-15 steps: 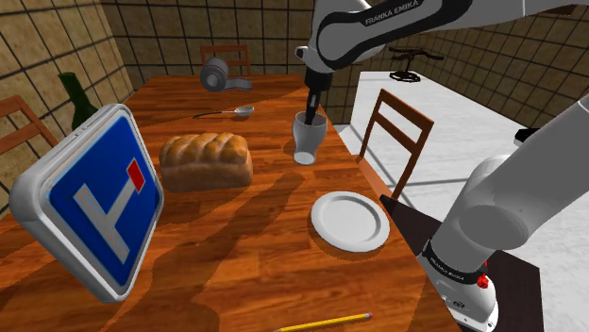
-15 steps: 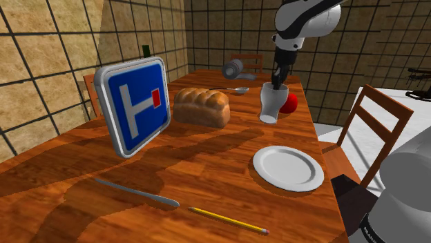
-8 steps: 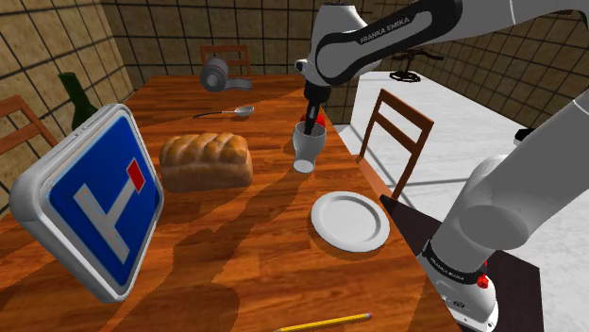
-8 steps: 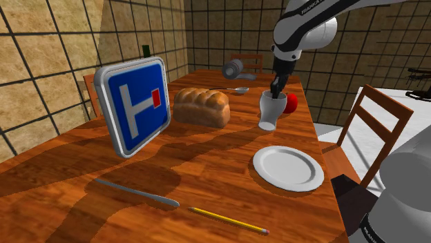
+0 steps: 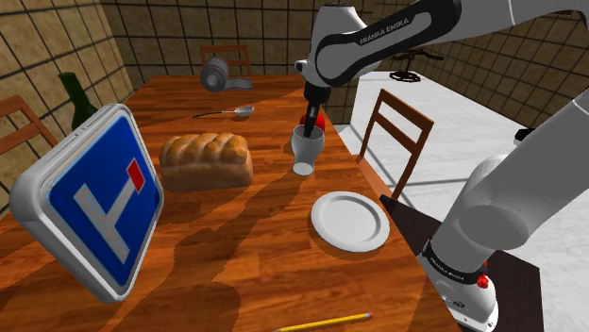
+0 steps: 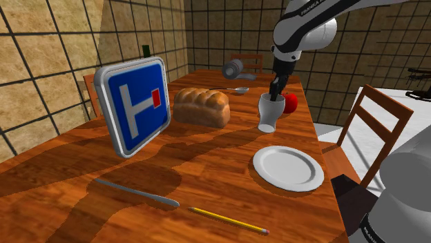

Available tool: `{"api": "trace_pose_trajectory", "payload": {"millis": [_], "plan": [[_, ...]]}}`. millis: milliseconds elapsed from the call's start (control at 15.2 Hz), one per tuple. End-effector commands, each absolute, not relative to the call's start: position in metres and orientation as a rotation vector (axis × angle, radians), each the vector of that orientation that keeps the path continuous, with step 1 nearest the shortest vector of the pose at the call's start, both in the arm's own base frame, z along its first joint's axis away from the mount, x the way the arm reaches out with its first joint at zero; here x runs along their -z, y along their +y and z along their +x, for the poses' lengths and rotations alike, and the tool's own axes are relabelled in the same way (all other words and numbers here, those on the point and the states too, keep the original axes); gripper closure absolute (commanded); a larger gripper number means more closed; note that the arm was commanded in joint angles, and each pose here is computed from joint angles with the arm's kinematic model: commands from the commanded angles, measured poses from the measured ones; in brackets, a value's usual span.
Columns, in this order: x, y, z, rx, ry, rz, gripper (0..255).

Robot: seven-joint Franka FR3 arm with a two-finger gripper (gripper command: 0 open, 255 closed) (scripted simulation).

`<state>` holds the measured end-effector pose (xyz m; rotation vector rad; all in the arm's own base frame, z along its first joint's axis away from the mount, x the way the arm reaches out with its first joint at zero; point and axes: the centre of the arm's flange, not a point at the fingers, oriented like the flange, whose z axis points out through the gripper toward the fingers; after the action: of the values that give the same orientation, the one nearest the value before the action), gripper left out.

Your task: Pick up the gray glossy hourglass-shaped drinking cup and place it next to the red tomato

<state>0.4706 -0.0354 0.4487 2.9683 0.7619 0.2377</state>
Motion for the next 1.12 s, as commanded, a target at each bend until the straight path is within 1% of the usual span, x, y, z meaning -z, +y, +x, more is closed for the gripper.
{"api": "trace_pose_trajectory", "payload": {"millis": [0,264,528,1056], "plan": [[-0.449,-0.035,0.471,-0.238,0.762,2.968,0],[-0.449,-0.035,0.471,-0.238,0.762,2.968,0],[-0.498,-0.034,0.462,-0.238,0.762,2.968,0],[-0.498,-0.034,0.462,-0.238,0.762,2.968,0]]}}
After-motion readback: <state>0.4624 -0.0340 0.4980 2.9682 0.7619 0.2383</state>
